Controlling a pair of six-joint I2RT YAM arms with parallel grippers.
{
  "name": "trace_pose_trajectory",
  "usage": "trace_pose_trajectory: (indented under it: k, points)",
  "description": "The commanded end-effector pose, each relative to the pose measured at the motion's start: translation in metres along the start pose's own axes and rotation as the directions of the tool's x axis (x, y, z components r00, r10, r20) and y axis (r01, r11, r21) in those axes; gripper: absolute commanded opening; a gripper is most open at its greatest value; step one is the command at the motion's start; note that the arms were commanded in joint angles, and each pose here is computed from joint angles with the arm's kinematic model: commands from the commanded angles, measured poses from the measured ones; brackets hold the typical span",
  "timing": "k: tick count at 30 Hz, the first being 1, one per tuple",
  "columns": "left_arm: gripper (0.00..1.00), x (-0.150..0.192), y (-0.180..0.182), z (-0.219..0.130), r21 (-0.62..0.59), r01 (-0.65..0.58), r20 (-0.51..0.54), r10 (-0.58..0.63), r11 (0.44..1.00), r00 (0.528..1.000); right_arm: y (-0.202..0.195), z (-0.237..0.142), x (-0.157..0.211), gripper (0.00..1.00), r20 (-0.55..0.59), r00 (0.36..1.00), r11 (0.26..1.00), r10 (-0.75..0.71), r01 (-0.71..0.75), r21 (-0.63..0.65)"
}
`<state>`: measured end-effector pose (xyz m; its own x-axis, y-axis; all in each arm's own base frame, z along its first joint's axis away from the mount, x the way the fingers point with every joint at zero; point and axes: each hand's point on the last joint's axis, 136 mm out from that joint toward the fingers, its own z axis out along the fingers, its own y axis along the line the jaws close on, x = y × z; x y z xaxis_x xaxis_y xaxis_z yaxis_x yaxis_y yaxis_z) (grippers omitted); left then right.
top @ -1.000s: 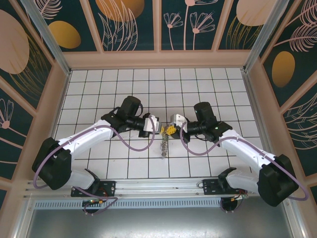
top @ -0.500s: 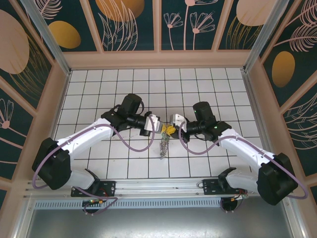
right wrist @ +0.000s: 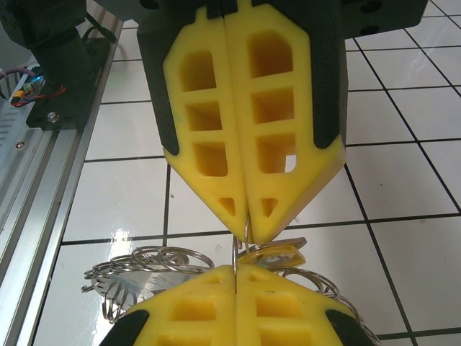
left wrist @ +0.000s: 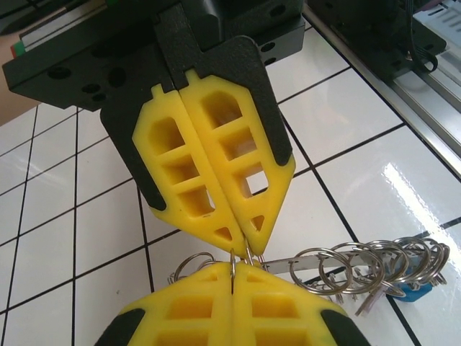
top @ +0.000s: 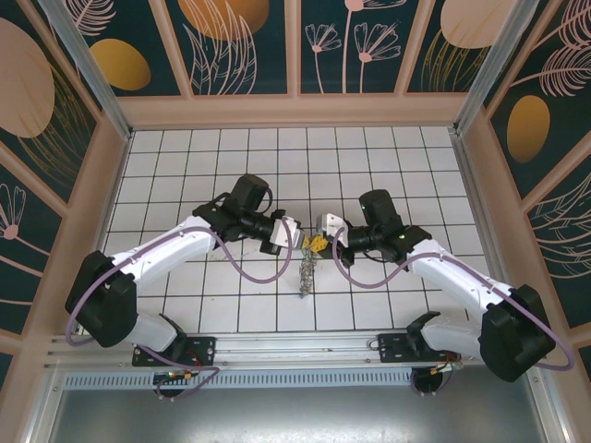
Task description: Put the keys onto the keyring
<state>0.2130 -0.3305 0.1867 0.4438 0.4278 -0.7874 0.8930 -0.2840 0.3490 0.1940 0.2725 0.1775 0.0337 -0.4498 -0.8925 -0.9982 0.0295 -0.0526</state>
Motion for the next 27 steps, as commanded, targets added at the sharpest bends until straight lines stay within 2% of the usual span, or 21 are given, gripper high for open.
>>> trace_pose_trajectory:
  k: [1,6,11,22,27]
  points:
    - [0.00,-0.017,-0.008,-0.003,0.033,-0.076,0.049,0.075,0.997,0.996,-0.001,-0.006,-0.023,0.00,0.057,0.995,0.997,-0.082,0.081,0.006]
    - [0.00,-0.020,-0.018,-0.003,0.052,-0.159,0.014,0.159,0.986,0.987,-0.001,-0.006,-0.026,0.00,0.059,0.994,0.996,-0.092,0.092,0.007]
    - [0.00,-0.020,-0.022,-0.003,0.061,-0.178,0.004,0.178,0.982,0.984,-0.001,-0.006,-0.026,0.00,0.058,0.994,0.996,-0.092,0.092,0.003]
    - [0.00,-0.002,-0.026,-0.006,0.069,-0.238,-0.116,0.245,0.969,0.963,0.000,-0.007,-0.026,0.00,0.058,0.994,0.995,-0.095,0.095,0.002]
    - [0.00,-0.002,-0.029,-0.006,0.067,-0.266,-0.122,0.273,0.962,0.954,0.000,-0.007,-0.026,0.00,0.055,0.994,0.995,-0.096,0.096,0.004]
